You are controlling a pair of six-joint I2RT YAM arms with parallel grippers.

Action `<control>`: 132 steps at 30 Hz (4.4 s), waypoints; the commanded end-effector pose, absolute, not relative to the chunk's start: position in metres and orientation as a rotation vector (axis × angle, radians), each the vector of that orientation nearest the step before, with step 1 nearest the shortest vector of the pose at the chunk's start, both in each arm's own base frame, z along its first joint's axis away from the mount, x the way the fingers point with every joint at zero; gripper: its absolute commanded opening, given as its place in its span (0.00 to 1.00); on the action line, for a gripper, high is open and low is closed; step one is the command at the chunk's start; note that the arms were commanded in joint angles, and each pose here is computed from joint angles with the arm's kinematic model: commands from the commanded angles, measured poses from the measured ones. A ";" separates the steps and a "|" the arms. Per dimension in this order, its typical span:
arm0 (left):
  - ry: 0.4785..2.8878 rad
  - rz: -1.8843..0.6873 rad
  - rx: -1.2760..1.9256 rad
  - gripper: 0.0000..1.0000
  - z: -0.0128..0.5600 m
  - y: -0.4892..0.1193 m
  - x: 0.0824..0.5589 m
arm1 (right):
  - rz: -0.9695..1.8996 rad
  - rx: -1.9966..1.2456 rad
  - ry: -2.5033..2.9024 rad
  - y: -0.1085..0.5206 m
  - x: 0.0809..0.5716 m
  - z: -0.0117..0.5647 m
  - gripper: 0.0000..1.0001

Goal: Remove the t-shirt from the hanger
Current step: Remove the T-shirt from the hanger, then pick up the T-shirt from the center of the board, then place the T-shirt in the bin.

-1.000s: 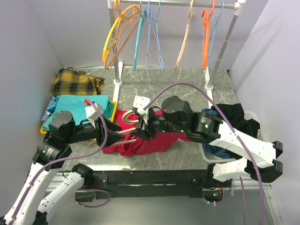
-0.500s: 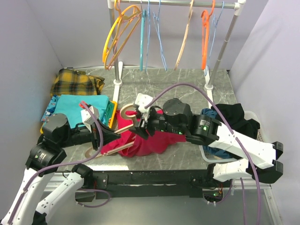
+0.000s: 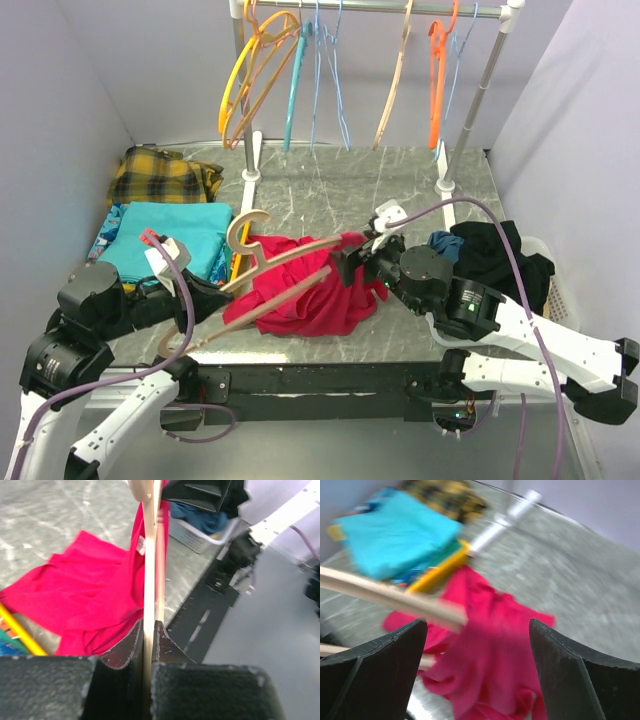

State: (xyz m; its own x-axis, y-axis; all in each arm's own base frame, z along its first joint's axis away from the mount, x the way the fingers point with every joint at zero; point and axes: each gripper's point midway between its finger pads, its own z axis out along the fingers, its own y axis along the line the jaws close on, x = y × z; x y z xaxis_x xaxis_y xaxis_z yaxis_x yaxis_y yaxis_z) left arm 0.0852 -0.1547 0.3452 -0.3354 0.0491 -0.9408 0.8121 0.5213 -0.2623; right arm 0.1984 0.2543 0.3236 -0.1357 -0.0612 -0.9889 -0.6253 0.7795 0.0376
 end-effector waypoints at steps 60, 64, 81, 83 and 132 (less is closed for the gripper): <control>1.688 -0.435 0.084 0.01 0.373 -0.070 0.166 | 0.177 -0.513 2.577 0.293 0.212 0.017 0.00; 1.685 -0.456 0.092 0.01 0.374 -0.075 0.169 | 0.127 -0.307 2.417 0.253 0.233 0.101 0.00; 1.678 -0.466 0.113 0.01 0.374 -0.083 0.179 | 0.051 0.271 1.864 0.052 0.219 0.368 0.00; 1.678 -0.465 0.112 0.01 0.374 -0.084 0.180 | 0.014 0.317 1.811 0.033 0.212 0.385 0.00; 1.633 -0.518 0.137 0.01 0.397 -0.092 0.177 | -0.282 1.234 1.784 -0.095 0.216 0.184 0.00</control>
State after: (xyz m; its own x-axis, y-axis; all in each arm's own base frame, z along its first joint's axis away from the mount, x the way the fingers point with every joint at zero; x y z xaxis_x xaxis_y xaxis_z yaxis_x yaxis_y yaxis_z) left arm 0.1778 -0.0887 0.3704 -0.2151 -0.1754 -0.9607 0.3513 0.9040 -0.2437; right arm 0.2352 -0.0780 0.2049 -0.1248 0.5330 -0.8369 0.7793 0.5747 0.2498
